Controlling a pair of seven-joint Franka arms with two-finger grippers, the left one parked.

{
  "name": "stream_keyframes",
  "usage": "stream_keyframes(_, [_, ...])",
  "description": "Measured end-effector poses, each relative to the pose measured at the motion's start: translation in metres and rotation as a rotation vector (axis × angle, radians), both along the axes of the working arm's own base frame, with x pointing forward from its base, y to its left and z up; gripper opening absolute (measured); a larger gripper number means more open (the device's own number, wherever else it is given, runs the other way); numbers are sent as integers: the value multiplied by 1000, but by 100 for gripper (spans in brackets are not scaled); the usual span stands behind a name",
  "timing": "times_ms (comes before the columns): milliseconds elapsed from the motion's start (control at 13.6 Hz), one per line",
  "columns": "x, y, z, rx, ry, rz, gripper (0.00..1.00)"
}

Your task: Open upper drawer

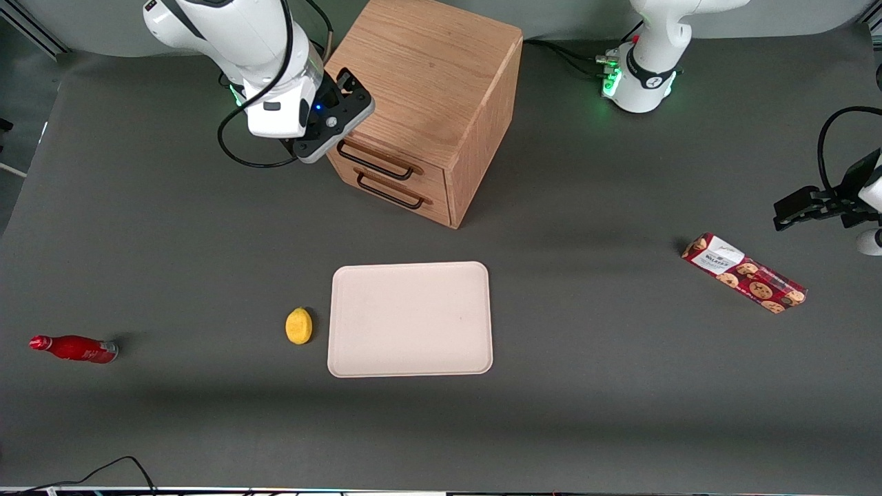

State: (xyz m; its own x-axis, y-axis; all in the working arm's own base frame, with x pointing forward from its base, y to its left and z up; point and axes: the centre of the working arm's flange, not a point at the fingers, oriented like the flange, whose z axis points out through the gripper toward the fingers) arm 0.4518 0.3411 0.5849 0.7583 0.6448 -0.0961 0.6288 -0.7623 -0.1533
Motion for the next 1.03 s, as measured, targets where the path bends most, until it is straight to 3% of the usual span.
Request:
stream_keyframes(295, [14, -6, -11, 24, -4, 97, 100])
stream_keyframes(664, [50, -35, -38, 163, 95, 71, 100])
stream_keyframes(1032, [64, -38, -78, 141, 157, 56, 100])
